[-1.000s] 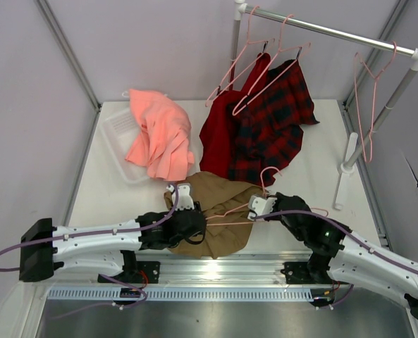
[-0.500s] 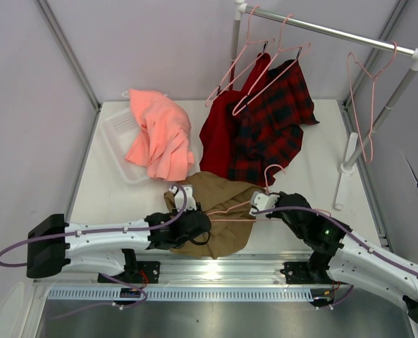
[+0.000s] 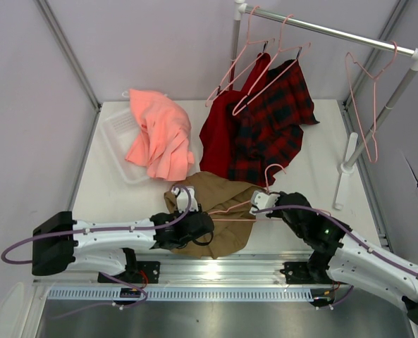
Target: Place the skirt on the hanger
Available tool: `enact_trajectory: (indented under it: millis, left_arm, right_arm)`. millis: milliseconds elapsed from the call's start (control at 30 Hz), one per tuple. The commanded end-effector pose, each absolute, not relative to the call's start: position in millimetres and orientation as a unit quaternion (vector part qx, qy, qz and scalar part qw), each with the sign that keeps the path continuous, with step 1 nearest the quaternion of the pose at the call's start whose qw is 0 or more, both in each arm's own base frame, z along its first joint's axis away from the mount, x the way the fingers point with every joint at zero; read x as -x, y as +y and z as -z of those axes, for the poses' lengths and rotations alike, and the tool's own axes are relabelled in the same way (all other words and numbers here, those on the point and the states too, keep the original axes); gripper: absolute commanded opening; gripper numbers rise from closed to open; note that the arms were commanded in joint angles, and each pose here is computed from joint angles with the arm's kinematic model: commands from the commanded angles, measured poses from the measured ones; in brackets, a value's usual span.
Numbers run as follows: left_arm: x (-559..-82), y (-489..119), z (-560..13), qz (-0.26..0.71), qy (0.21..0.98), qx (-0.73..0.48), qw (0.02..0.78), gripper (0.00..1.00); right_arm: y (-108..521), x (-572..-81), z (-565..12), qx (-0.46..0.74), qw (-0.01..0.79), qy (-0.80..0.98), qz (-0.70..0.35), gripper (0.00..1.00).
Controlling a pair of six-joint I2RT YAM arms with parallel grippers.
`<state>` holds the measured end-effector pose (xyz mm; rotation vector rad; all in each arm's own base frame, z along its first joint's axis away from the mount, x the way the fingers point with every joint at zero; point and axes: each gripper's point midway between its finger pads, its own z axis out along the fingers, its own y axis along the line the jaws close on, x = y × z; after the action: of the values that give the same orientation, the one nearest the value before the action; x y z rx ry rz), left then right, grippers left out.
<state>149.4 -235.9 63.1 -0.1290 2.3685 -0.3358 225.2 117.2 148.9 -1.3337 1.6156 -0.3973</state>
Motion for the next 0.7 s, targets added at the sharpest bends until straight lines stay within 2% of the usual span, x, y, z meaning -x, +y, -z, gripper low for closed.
enact_trajectory:
  millis: [0, 667]
  left_arm:
    - [-148, -249, -79, 0.175, 0.913, 0.075, 0.36, 0.38]
    - [-156, -238, -71, 0.149, 0.907, 0.084, 0.385, 0.35]
  right_arm:
    - [123, -232, -172, 0.528, 0.511, 0.66, 0.156, 0.0]
    - [123, -234, -170, 0.526, 0.508, 0.664, 0.156, 0.0]
